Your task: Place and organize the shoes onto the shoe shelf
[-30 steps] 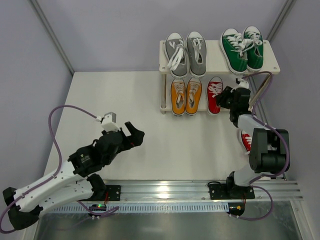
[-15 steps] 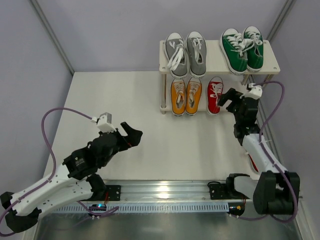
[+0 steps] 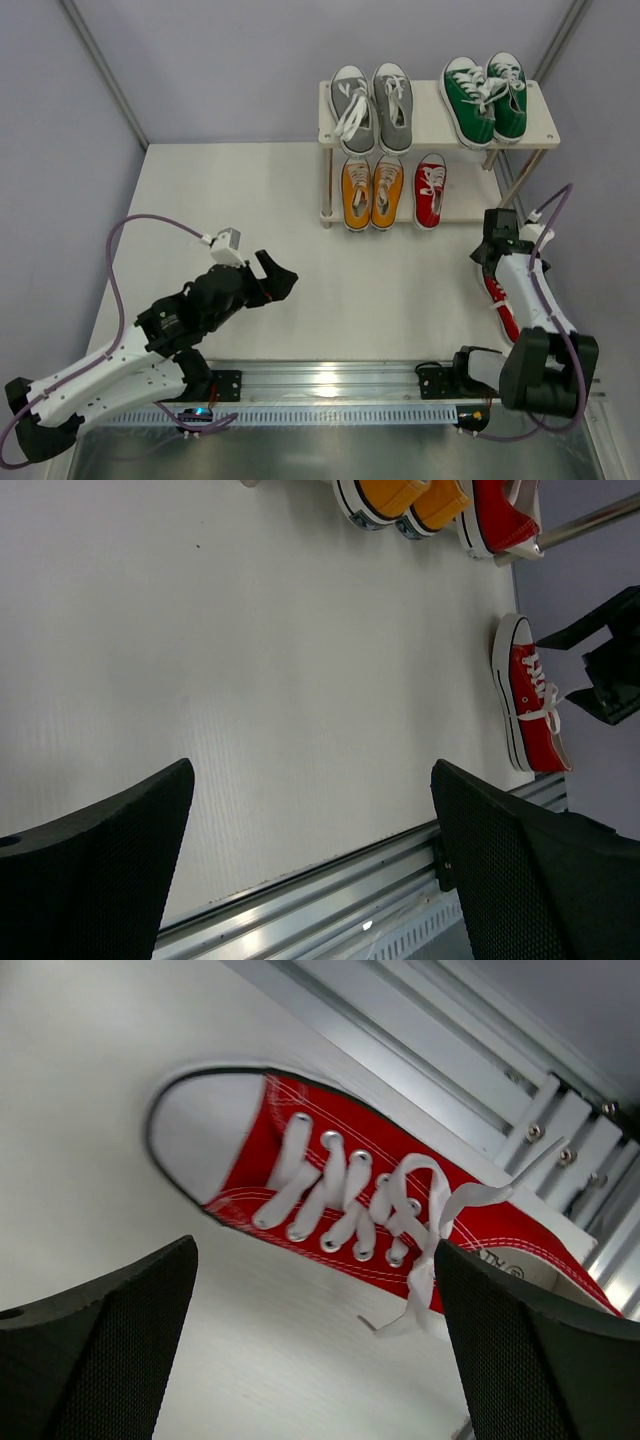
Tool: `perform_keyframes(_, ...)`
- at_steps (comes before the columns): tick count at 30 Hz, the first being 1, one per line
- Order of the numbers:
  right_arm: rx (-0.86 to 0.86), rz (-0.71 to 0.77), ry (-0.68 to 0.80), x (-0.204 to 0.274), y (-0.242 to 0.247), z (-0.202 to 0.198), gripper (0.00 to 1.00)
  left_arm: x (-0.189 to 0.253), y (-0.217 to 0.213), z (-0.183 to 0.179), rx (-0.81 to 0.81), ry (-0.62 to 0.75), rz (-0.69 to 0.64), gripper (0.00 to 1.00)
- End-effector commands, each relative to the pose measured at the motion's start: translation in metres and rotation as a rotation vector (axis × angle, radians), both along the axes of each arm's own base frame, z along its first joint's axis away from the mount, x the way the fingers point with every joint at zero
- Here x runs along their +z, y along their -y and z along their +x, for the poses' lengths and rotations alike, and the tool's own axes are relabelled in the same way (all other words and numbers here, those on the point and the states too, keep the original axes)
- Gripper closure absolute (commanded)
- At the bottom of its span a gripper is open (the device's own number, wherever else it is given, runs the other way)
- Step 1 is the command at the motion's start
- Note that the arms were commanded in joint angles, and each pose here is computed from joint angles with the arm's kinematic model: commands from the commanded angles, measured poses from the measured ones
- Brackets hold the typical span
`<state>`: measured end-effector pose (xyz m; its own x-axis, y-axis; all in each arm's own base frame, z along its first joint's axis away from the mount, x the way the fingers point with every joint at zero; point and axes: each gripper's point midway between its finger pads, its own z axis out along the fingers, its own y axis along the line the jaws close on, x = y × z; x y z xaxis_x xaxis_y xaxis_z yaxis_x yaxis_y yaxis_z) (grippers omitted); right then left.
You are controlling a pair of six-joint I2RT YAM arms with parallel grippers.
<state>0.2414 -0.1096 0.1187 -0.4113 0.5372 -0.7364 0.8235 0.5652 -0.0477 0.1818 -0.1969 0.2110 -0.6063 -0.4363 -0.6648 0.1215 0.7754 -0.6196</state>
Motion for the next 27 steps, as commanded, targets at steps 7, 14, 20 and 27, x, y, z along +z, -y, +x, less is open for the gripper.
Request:
perform_keyframes(7,-0.175,0.228,-0.149,-0.069,-0.005,-0.027,0.00,0.031,0.002,-0.009,-0.076,0.036,-0.016,0.02)
perform_keyframes(14,-0.226,0.366,-0.222,-0.125,-0.015,-0.037,0.01,0.033,0.005,-0.009,-0.073,0.026,-0.036,0.03)
perform_keyframes(20,-0.180,0.393,-0.104,-0.110,-0.018,-0.017,0.91,0.030,-0.005,-0.011,-0.041,0.026,-0.049,0.03)
perform_keyframes(27,-0.011,0.378,0.040,-0.050,-0.039,-0.023,0.96,0.024,-0.016,-0.015,-0.010,0.023,-0.074,0.03)
